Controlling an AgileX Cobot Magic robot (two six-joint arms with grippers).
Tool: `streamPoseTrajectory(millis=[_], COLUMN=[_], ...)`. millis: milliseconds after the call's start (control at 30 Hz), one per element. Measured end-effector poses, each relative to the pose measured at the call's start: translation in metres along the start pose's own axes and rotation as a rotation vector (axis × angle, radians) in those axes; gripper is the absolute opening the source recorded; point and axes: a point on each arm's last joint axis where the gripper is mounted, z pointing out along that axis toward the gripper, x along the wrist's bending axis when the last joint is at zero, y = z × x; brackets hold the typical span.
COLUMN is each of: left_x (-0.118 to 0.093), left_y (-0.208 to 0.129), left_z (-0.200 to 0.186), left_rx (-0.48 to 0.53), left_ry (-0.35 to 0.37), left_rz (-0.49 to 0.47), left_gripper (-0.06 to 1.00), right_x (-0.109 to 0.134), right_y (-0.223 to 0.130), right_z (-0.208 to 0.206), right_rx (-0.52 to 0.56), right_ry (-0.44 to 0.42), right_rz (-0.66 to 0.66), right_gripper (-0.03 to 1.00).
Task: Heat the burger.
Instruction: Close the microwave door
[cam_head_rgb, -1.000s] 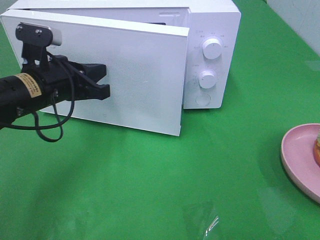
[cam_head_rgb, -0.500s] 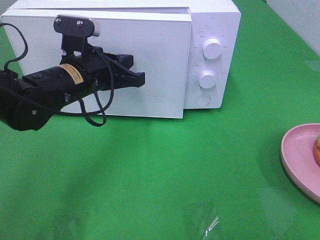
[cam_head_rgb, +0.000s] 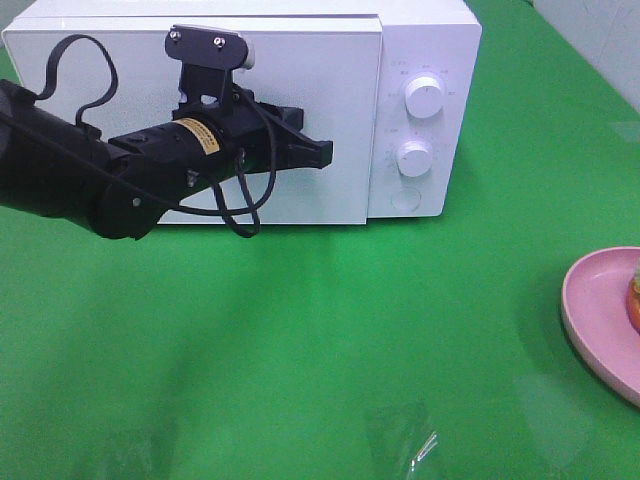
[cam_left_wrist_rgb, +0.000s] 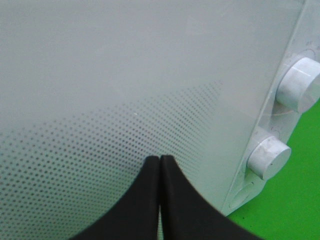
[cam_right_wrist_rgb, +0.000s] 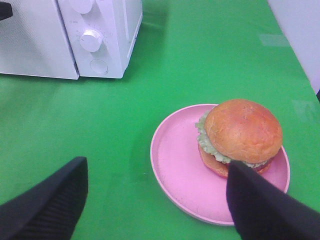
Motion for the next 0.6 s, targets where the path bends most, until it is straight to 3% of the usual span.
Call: streamPoseTrajectory(millis=[167, 600], left_x=[-0.005, -0.007], left_y=[0.000, 0.003], left_z=[0.007, 0.012], left_rx=[0.017, 0.042], left_ry=[-0.006, 0.047], left_rz=[0.060, 0.060], left_gripper=[0.00, 0.00], right_x=[0.000, 0.000], right_y=[0.000, 0.000], right_z=[0.000, 0.000], right_rx=[0.000, 0.000], right_ry=[0.000, 0.000], right_rz=[0.000, 0.000], right_gripper=[0.73, 0.73])
